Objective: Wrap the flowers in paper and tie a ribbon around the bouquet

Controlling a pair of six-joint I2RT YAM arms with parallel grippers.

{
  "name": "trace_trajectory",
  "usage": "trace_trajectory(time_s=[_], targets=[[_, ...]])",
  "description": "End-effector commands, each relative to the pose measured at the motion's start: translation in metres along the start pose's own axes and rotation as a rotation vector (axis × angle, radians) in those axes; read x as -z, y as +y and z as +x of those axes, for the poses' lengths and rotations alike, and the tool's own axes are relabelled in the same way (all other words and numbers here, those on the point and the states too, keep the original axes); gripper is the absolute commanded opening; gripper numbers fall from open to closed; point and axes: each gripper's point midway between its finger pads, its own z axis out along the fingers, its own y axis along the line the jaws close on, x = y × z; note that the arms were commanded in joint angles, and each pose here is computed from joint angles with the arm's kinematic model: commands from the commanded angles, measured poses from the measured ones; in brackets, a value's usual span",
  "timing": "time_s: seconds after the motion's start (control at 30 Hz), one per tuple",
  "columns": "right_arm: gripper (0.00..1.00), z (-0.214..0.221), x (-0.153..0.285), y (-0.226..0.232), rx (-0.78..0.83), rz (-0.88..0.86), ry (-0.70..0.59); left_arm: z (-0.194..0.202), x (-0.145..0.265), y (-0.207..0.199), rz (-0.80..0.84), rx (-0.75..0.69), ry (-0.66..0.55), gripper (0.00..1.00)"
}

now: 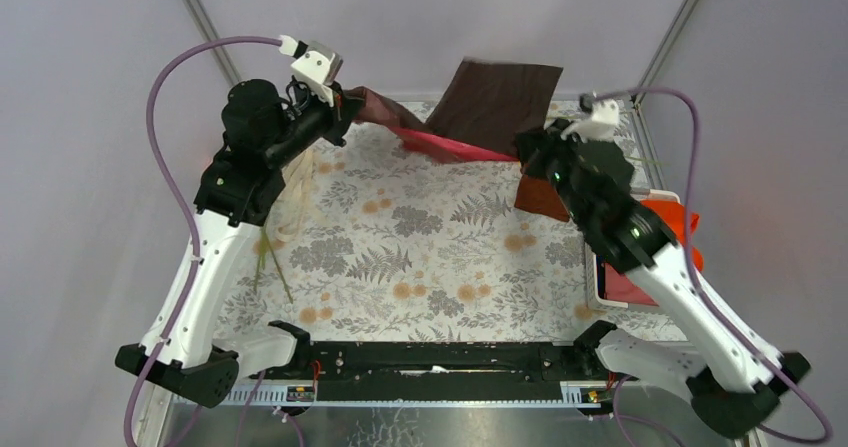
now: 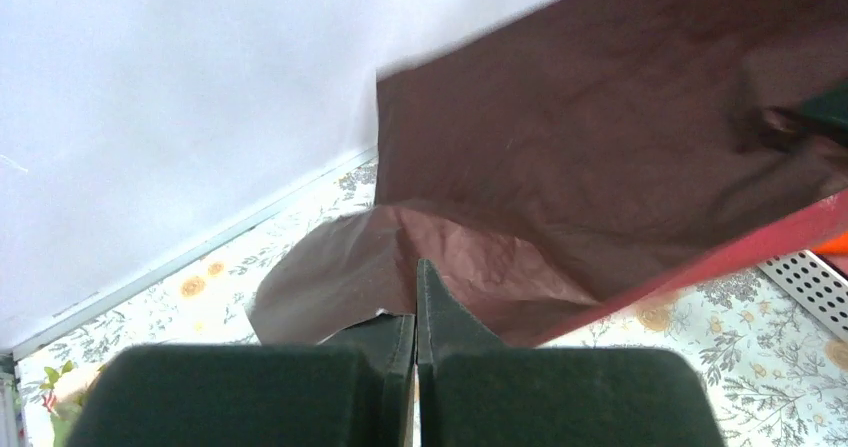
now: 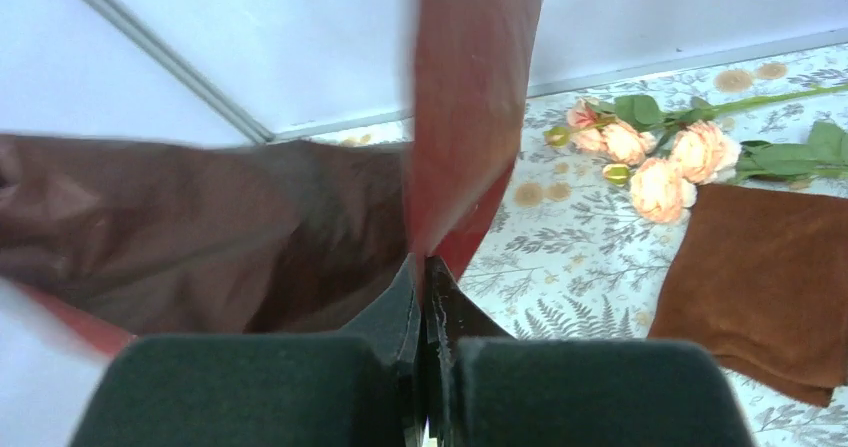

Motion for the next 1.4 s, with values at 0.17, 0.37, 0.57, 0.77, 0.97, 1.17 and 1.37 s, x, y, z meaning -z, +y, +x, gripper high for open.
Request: trace_trajectory(time_s=[0.17,0.37,0.57,0.77,0.97,1.17,1.37], targets=[[0.0,0.128,0.05,-0.03,-0.072,0.061,0.102,0.109,0.0,0.074,-0.19,0.066,0.136,0.0],[0.54,0.215,0.074,-0.032,-0.003,0.063,0.406,0.202,0.006,0.109,-0.235,0.058,0.28,0.0],[1.0,0.206,0.103,-0.059,-0.017,0.087,0.41,0.266,0.018,0.165,-0.335,0.004,0.409,0.0],[1.0,0.177,0.103,-0.073,0.184,0.128,0.385,0.305,0.019,0.203,-0.314,-0.01,0.546,0.0],[1.0,0.166,0.022,-0.086,0.076,0.099,0.484,0.321,0.016,0.217,-0.313,-0.005,0.603,0.0],[0.91,0.171,-0.075,-0.103,-0.077,0.082,0.532,0.317,0.02,0.221,-0.347,-0.018,0.6,0.0],[0.74,0.193,-0.156,-0.139,-0.149,0.164,0.604,0.321,0.023,0.214,-0.329,0.007,0.61,0.0]])
